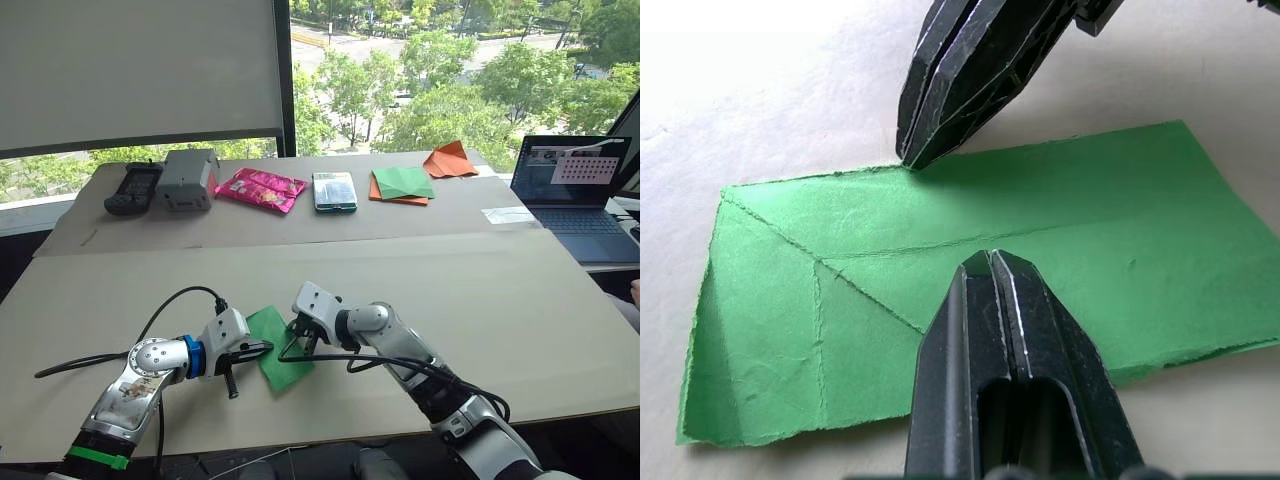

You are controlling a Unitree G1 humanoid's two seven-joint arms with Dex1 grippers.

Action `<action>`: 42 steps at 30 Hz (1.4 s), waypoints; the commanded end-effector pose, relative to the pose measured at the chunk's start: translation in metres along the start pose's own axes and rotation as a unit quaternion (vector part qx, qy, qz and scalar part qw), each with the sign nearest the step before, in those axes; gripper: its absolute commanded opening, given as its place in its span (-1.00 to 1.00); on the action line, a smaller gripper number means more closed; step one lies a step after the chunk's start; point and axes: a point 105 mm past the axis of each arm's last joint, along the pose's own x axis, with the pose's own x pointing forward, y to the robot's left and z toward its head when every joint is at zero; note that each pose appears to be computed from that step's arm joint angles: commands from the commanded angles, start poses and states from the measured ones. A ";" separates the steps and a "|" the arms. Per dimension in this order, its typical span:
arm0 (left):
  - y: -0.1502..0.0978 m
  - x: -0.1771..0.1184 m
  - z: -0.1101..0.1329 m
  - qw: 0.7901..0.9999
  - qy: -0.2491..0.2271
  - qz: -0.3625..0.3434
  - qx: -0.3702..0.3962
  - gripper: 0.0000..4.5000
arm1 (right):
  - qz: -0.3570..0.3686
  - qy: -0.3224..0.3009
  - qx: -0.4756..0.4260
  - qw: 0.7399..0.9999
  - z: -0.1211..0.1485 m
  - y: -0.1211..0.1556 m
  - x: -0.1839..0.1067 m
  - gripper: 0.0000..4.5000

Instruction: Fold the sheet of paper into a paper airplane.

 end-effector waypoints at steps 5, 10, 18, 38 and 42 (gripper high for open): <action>-0.003 -0.001 -0.018 0.999 0.038 -0.006 -0.012 -1.00 | 0.095 0.099 0.022 0.990 -0.054 0.046 -0.007 -0.98; -0.004 -0.001 -0.018 0.999 0.038 -0.007 -0.012 -1.00 | 0.097 0.102 0.009 0.990 -0.055 0.047 -0.010 -0.98; -0.003 -0.001 -0.018 0.999 0.039 -0.008 -0.011 -1.00 | 0.013 -0.013 0.017 1.000 -0.002 0.001 -0.010 -0.98; -0.003 -0.002 -0.017 0.999 0.041 -0.008 -0.011 -1.00 | -0.012 -0.083 -0.008 0.996 0.031 -0.008 -0.008 -0.98; -0.002 -0.001 -0.017 0.999 0.040 -0.009 -0.010 -1.00 | -0.014 -0.065 -0.003 0.998 0.021 -0.006 -0.002 -0.98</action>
